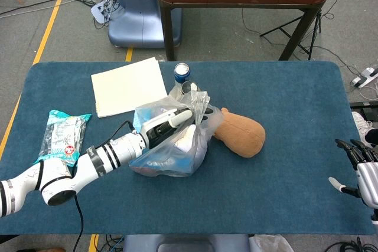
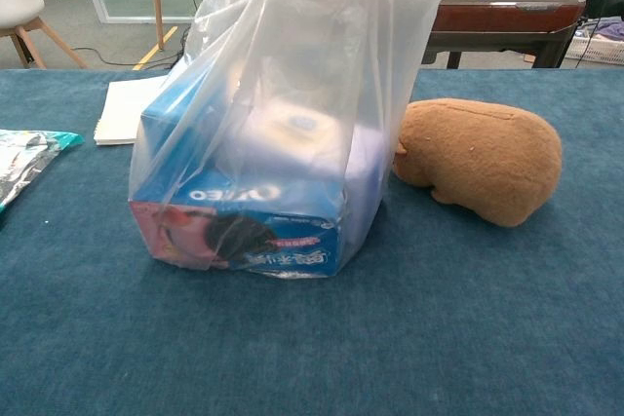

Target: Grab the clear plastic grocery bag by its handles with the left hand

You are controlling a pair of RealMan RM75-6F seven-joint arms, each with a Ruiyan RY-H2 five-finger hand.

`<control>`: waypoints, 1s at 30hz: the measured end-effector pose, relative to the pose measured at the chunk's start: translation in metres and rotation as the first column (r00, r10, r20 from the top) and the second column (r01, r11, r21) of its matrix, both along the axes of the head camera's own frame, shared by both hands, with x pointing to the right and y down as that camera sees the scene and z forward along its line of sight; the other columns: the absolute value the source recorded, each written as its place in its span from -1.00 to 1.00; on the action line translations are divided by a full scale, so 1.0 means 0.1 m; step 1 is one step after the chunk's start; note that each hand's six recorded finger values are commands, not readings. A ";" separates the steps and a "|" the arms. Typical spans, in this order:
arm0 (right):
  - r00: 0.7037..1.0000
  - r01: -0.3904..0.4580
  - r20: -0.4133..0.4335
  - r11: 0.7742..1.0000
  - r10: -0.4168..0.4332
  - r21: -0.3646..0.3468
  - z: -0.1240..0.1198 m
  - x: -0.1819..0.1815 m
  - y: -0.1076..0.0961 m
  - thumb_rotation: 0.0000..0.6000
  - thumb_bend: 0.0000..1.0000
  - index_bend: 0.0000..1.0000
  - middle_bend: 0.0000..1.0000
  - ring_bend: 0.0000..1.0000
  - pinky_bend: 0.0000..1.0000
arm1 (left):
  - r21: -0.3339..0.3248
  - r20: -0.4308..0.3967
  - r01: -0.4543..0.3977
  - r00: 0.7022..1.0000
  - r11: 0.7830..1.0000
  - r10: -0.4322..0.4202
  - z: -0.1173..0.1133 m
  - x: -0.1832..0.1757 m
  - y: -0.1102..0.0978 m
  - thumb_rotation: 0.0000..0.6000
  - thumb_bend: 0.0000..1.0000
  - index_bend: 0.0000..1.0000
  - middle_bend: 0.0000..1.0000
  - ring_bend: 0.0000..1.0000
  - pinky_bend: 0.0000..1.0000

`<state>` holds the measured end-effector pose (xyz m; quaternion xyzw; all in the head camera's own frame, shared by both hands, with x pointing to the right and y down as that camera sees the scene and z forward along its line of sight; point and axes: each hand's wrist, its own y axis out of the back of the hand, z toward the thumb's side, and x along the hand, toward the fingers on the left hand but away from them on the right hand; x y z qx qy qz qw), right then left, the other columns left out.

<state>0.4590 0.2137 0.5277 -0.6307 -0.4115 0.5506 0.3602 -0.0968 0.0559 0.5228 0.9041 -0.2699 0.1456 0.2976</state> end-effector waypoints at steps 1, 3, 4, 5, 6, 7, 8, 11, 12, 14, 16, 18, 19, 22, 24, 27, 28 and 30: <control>1.000 0.000 0.001 1.000 0.000 0.001 0.00 0.00 0.00 1.00 -0.80 -0.70 -0.48 -0.76 -0.58 | -0.013 -0.013 0.009 1.000 1.000 -0.009 -0.03 0.02 -0.02 -0.49 -0.55 -0.67 -0.83 -0.86 -1.00; 1.000 -0.001 0.002 1.000 0.001 0.002 0.00 0.00 0.00 1.00 -0.80 -0.70 -0.48 -0.76 -0.58 | -0.031 -0.029 0.017 0.999 0.999 -0.018 -0.06 0.06 -0.04 -0.50 -0.55 -0.67 -0.83 -0.86 -1.00; 1.000 -0.002 0.002 1.000 0.002 0.001 0.00 0.01 0.00 1.00 -0.80 -0.70 -0.48 -0.76 -0.58 | -0.044 -0.036 0.020 0.999 0.999 -0.022 -0.07 0.08 -0.05 -0.51 -0.55 -0.67 -0.83 -0.86 -1.00; 1.000 -0.002 0.002 1.000 0.002 0.001 0.00 0.01 0.00 1.00 -0.80 -0.70 -0.48 -0.76 -0.58 | -0.054 -0.041 0.024 0.999 0.998 -0.026 -0.08 0.10 -0.05 -0.51 -0.55 -0.67 -0.83 -0.86 -1.00; 1.000 -0.002 0.002 1.000 0.002 0.001 0.00 0.01 0.01 1.00 -0.80 -0.70 -0.48 -0.76 -0.58 | -0.069 -0.047 0.028 0.998 0.997 -0.031 -0.08 0.12 -0.05 -0.51 -0.55 -0.67 -0.83 -0.86 -1.00; 1.000 -0.003 0.002 1.000 0.003 0.001 0.00 0.01 0.01 1.00 -0.80 -0.70 -0.48 -0.76 -0.58 | -0.079 -0.052 0.030 0.998 0.996 -0.034 -0.09 0.13 -0.06 -0.51 -0.55 -0.67 -0.83 -0.86 -1.00; 1.000 -0.004 0.002 1.000 0.004 0.001 0.00 0.02 0.01 1.00 -0.80 -0.70 -0.48 -0.76 -0.58 | -0.089 -0.055 0.030 0.998 0.996 -0.035 -0.09 0.15 -0.05 -0.51 -0.55 -0.67 -0.82 -0.86 -1.00; 1.000 -0.005 0.002 1.000 0.005 0.002 -0.01 0.02 0.02 1.00 -0.80 -0.70 -0.48 -0.76 -0.58 | -0.128 -0.073 0.037 0.996 0.991 -0.047 -0.11 0.20 -0.05 -0.51 -0.55 -0.67 -0.82 -0.85 -0.95; 1.000 -0.006 0.002 1.000 0.005 0.003 -0.01 0.03 0.02 1.00 -0.80 -0.70 -0.48 -0.76 -0.58 | -0.141 -0.082 0.041 0.995 0.989 -0.053 -0.13 0.22 -0.05 -0.50 -0.55 -0.67 -0.82 -0.85 -0.91; 1.000 -0.006 0.001 1.000 0.006 0.005 -0.02 0.03 0.02 1.00 -0.80 -0.70 -0.48 -0.76 -0.58 | -0.172 -0.103 0.049 0.992 0.984 -0.067 -0.15 0.26 -0.05 -0.42 -0.55 -0.67 -0.80 -0.84 -0.85; 1.000 -0.007 0.001 1.000 0.007 0.006 -0.03 0.03 0.02 1.00 -0.80 -0.70 -0.48 -0.76 -0.58 | -0.205 -0.123 0.061 0.989 0.977 -0.088 -0.18 0.28 -0.05 -0.21 -0.55 -0.67 -0.77 -0.81 -0.67; 1.000 -0.007 0.002 1.000 0.007 0.006 -0.03 0.03 0.02 1.00 -0.80 -0.70 -0.48 -0.76 -0.58 | -0.235 -0.143 0.073 0.984 0.969 -0.109 -0.22 0.29 -0.06 0.04 -0.56 -0.67 -0.75 -0.78 -0.45; 1.000 -0.006 0.002 1.000 0.006 0.007 -0.03 0.03 0.02 1.00 -0.80 -0.70 -0.48 -0.76 -0.58 | -0.252 -0.153 0.079 0.981 0.965 -0.120 -0.24 0.30 -0.07 0.16 -0.55 -0.66 -0.74 -0.77 -0.38; 1.000 -0.004 0.003 1.000 0.004 0.007 -0.03 0.02 0.02 1.00 -0.80 -0.70 -0.48 -0.76 -0.58 | -0.276 -0.153 0.074 0.981 0.958 -0.120 -0.26 0.31 -0.05 0.62 -0.55 -0.65 -0.70 -0.75 -0.33; 1.000 -0.004 0.003 1.000 0.004 0.006 -0.03 0.02 0.02 1.00 -0.80 -0.70 -0.48 -0.76 -0.58 | -0.287 -0.148 0.068 0.982 0.956 -0.114 -0.27 0.31 -0.04 0.86 -0.55 -0.63 -0.66 -0.72 -0.27; 1.000 -0.002 0.003 1.000 0.002 0.006 -0.03 0.01 0.01 1.00 -0.80 -0.70 -0.48 -0.76 -0.58 | -0.300 -0.144 0.057 0.984 0.952 -0.104 -0.29 0.32 -0.01 1.00 -0.55 -0.61 -0.61 -0.68 -0.17; 1.000 -0.002 0.003 1.000 0.002 0.006 -0.03 0.01 0.01 1.00 -0.80 -0.70 -0.48 -0.76 -0.58 | -0.303 -0.141 0.053 0.985 0.952 -0.100 -0.30 0.32 0.00 1.00 -0.55 -0.61 -0.60 -0.67 -0.14; 1.000 -0.001 0.003 1.000 0.001 0.005 -0.03 0.00 0.01 1.00 -0.80 -0.70 -0.48 -0.76 -0.58 | -0.309 -0.137 0.051 0.986 0.950 -0.098 -0.31 0.31 0.01 1.00 -0.55 -0.59 -0.55 -0.60 -0.07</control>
